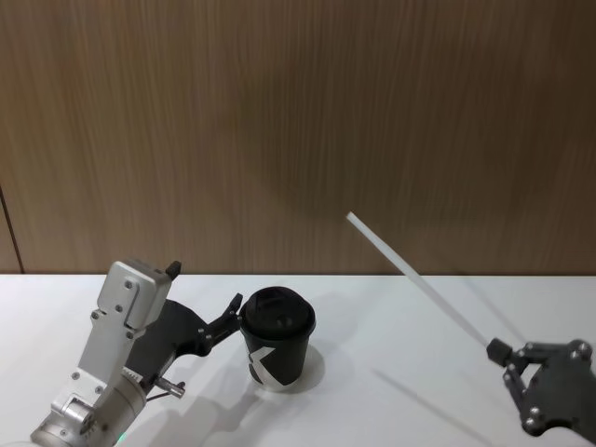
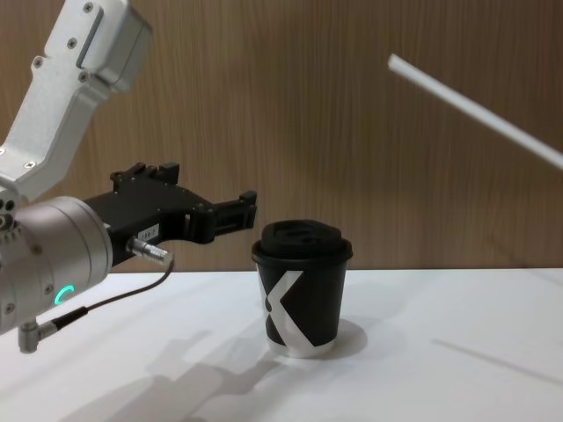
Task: Pick up the straw with one hand, pass it to the other hand, and insert it into the cup.
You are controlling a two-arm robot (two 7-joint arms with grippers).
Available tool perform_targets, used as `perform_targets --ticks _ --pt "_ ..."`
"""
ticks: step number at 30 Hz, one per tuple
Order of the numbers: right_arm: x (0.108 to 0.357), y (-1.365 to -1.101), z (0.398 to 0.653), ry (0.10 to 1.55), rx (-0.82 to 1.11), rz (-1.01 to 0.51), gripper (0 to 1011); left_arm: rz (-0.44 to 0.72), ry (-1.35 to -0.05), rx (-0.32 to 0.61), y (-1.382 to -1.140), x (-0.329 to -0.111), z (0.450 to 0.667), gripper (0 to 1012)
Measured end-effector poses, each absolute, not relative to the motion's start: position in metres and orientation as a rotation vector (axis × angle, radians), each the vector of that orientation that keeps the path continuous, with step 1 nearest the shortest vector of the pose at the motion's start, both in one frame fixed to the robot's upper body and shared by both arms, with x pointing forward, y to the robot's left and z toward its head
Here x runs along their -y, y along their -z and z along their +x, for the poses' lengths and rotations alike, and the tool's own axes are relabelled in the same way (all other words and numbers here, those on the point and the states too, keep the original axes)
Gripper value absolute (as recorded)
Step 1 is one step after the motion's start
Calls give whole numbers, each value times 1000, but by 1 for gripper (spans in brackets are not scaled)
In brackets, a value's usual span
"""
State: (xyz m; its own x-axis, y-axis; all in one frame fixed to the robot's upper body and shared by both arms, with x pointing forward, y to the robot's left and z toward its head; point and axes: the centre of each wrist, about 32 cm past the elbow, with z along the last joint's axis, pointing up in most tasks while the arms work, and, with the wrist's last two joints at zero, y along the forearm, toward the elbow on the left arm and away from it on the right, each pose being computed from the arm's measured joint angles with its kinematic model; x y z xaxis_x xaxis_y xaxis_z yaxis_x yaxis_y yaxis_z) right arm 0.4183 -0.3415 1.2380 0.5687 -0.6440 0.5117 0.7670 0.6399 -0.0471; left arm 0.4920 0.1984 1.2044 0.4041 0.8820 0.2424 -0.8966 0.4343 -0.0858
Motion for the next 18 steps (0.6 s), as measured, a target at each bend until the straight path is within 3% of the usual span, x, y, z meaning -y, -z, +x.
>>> perform_targets --ticks 18 --pt "358 -1267 443 652 710 -134 0 61 -1124 268 -1204 -198 492 1003"
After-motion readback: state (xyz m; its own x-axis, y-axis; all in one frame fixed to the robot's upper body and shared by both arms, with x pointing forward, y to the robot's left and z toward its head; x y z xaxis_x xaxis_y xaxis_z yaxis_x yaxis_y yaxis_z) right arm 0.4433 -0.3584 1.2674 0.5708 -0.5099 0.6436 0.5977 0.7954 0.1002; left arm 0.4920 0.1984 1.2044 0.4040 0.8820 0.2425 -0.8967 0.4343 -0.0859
